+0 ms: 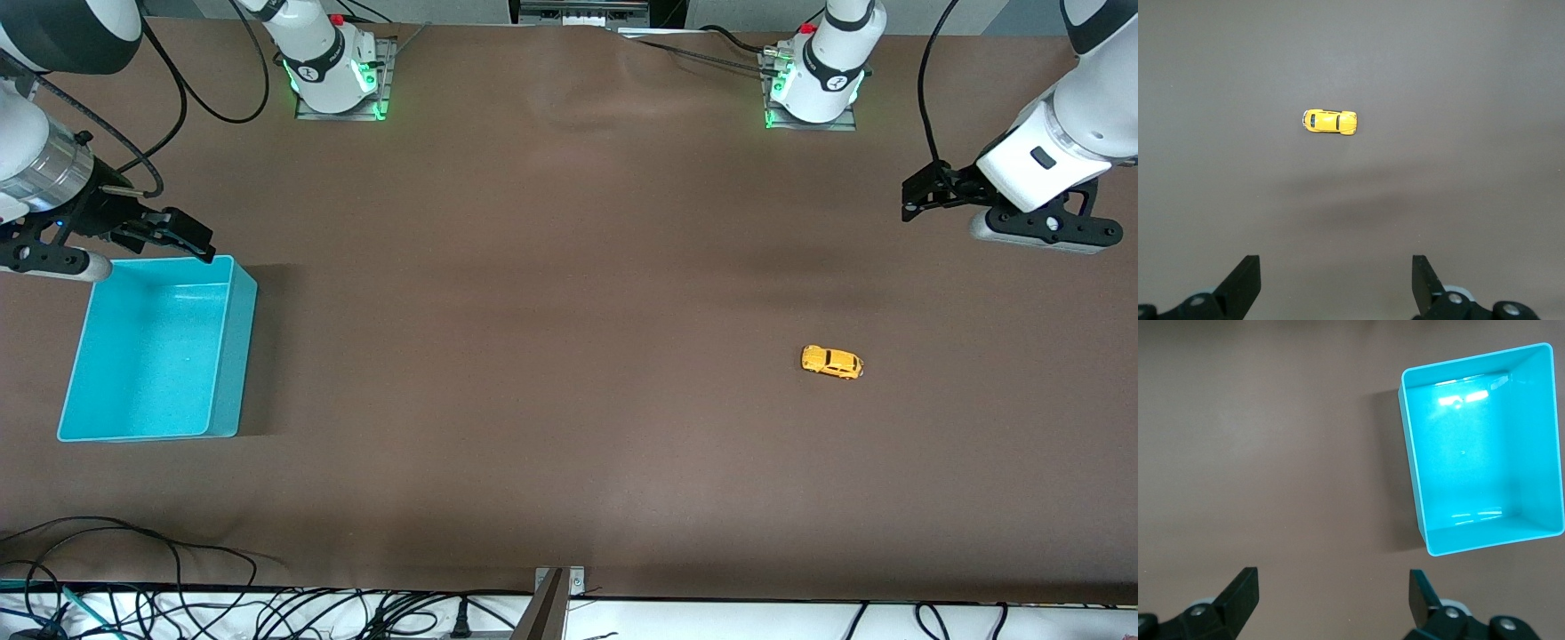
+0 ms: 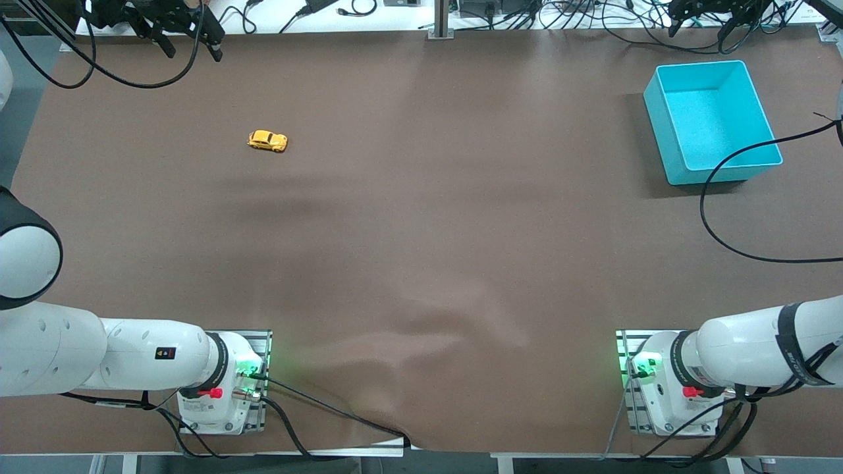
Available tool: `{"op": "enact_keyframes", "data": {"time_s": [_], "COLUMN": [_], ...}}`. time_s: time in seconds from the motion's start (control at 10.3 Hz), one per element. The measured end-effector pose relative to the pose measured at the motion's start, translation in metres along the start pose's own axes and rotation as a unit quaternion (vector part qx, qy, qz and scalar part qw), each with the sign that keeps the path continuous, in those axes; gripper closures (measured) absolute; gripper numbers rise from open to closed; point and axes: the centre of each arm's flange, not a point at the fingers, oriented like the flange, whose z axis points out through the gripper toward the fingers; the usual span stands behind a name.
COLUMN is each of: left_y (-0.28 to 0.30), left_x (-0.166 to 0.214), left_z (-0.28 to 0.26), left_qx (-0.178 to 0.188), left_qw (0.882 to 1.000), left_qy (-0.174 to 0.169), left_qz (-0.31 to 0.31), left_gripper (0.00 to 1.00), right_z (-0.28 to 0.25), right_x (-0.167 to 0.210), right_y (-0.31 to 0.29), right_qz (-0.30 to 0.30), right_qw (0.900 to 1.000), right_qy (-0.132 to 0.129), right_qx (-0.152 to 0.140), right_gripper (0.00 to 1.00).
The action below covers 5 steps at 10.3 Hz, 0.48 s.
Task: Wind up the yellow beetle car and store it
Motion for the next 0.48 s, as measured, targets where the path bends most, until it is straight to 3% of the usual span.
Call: {"op": "enact_keyframes", "data": {"time_s": [0.48], "left_y": [0.0005], "left_x": [-0.0003], "left_z": [0.0002], "left_qx": [0.000], "left_qw": [1.000], "left_qy": [-0.001], "left_qz": [0.000], "left_gripper": [0.00], "right_z": [0.0019], "right_x": [-0.0024], "right_y": [0.0017], "right_qz": [-0.013], "right_qw": [1.000], "right_qy": [-0.012], "right_qx": [-0.005], "right_gripper": [0.00]}}
